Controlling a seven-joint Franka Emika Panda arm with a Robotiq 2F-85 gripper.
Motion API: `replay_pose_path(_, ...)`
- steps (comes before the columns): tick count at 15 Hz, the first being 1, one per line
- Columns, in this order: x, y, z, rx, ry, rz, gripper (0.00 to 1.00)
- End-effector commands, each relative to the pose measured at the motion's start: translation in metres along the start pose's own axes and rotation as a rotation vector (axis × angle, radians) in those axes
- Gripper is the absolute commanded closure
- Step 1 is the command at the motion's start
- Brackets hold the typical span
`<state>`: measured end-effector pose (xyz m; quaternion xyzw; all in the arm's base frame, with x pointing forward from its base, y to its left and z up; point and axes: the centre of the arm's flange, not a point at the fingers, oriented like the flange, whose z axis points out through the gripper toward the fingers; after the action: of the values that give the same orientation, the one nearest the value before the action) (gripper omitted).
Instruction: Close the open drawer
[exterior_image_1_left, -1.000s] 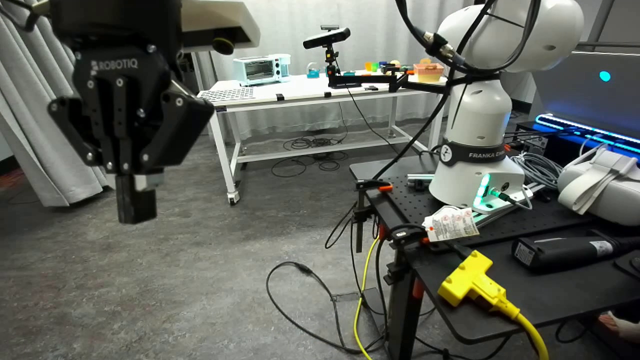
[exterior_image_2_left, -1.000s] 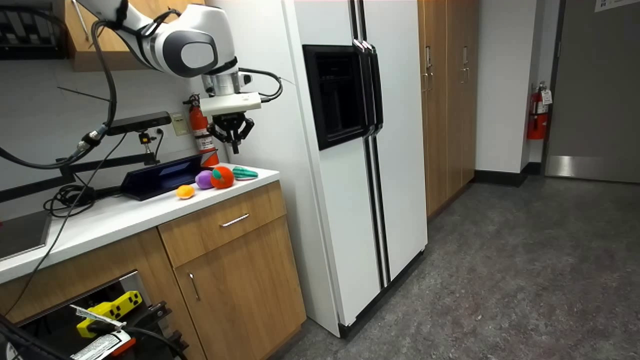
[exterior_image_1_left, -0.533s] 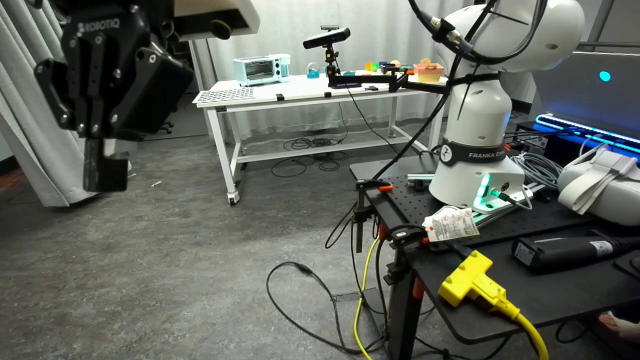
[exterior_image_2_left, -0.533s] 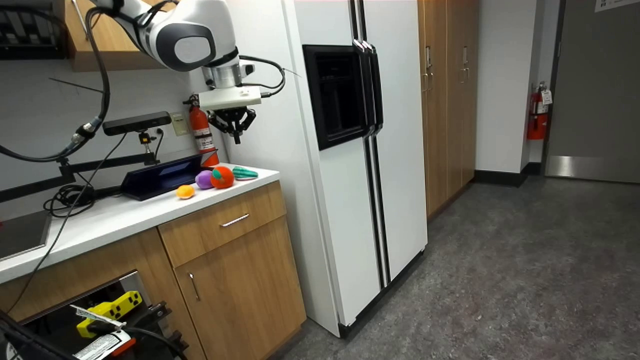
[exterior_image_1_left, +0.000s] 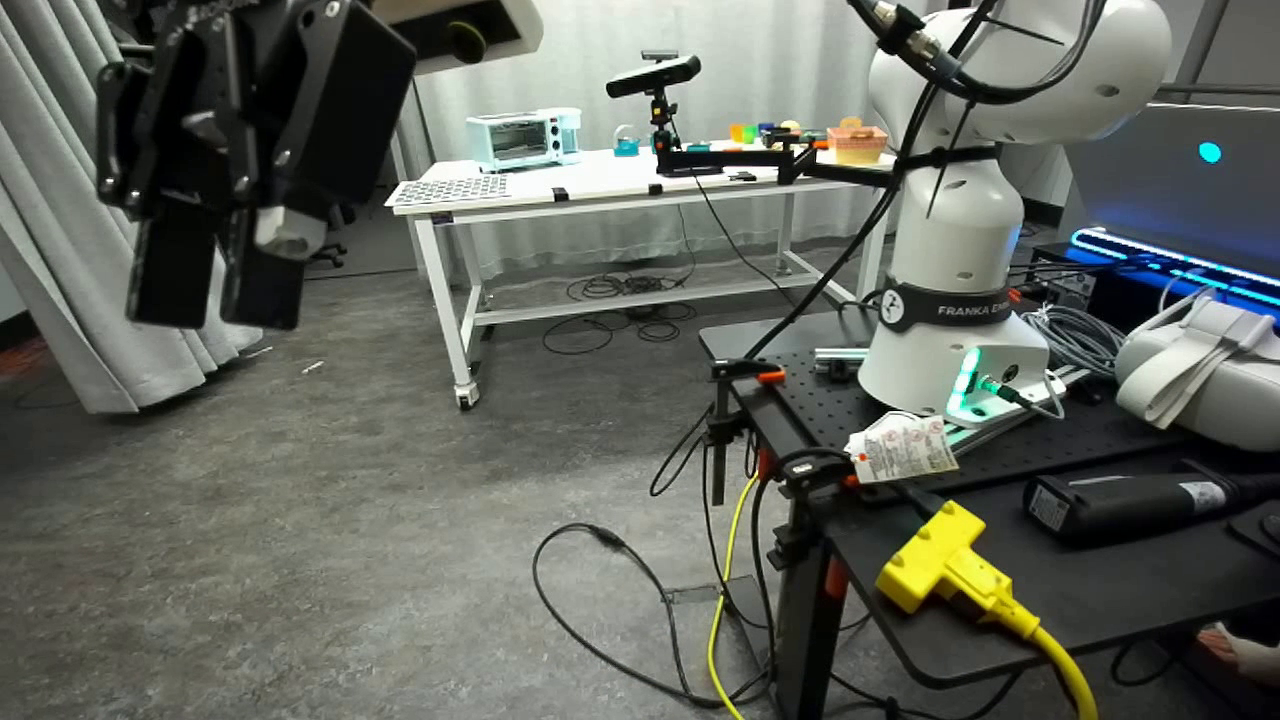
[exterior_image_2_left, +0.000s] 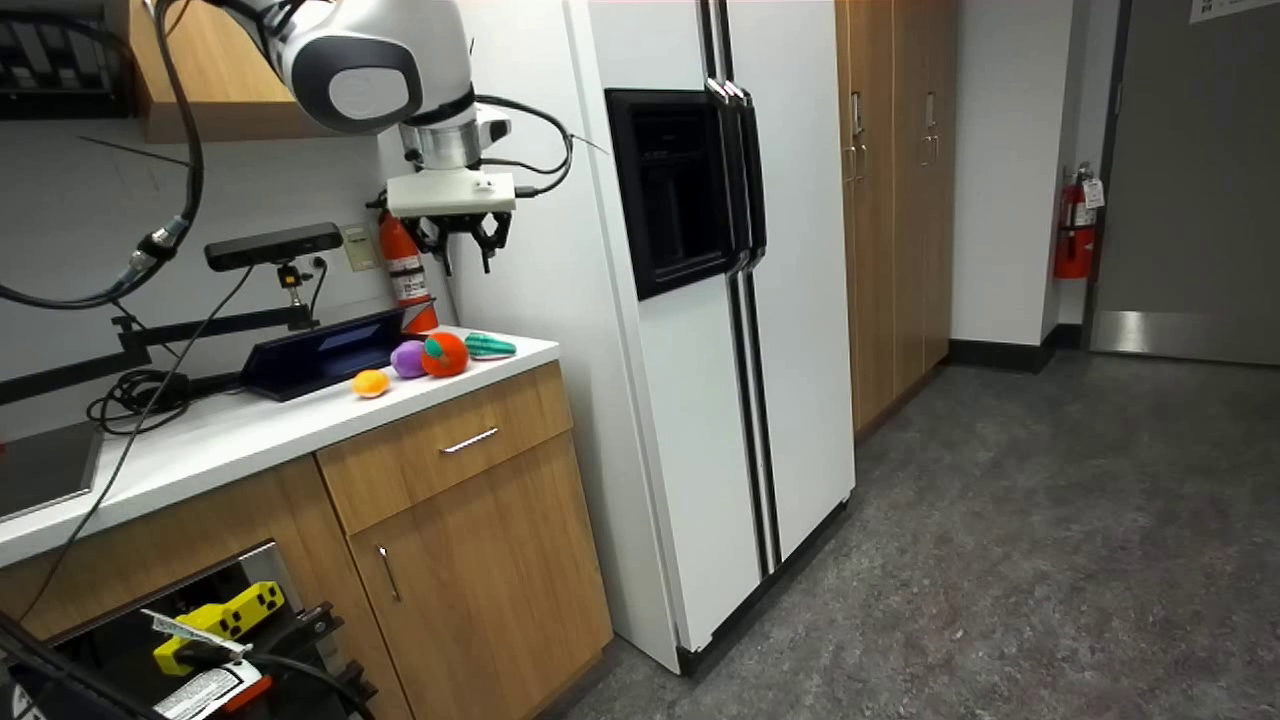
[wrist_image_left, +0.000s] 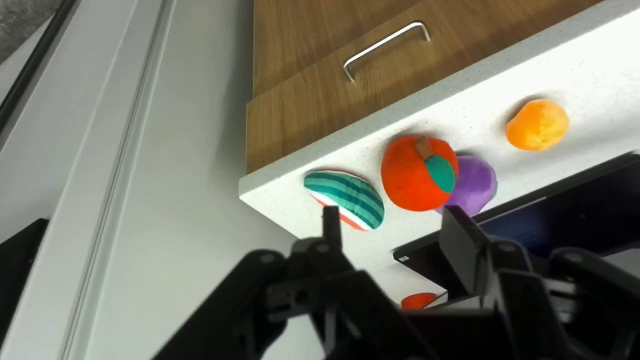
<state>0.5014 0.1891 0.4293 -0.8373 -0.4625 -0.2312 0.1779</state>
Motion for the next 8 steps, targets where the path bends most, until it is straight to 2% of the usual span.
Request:
replay_pose_path(1,-0.0136,-0.008,-0.0162,0.031,0.045,0.004,0.15)
replay_pose_path(2,-0.0148,-0.0082,-0.0174,0.039,0.051,0.005,0.06)
replay_pose_path(3,-0.0152,-0.0087,-0.0181,0.048,0.056,0.005,0.01)
replay_pose_path(8,-0.0182,-0.0124,-0.0219,0.085,0.07,0.008,0.0)
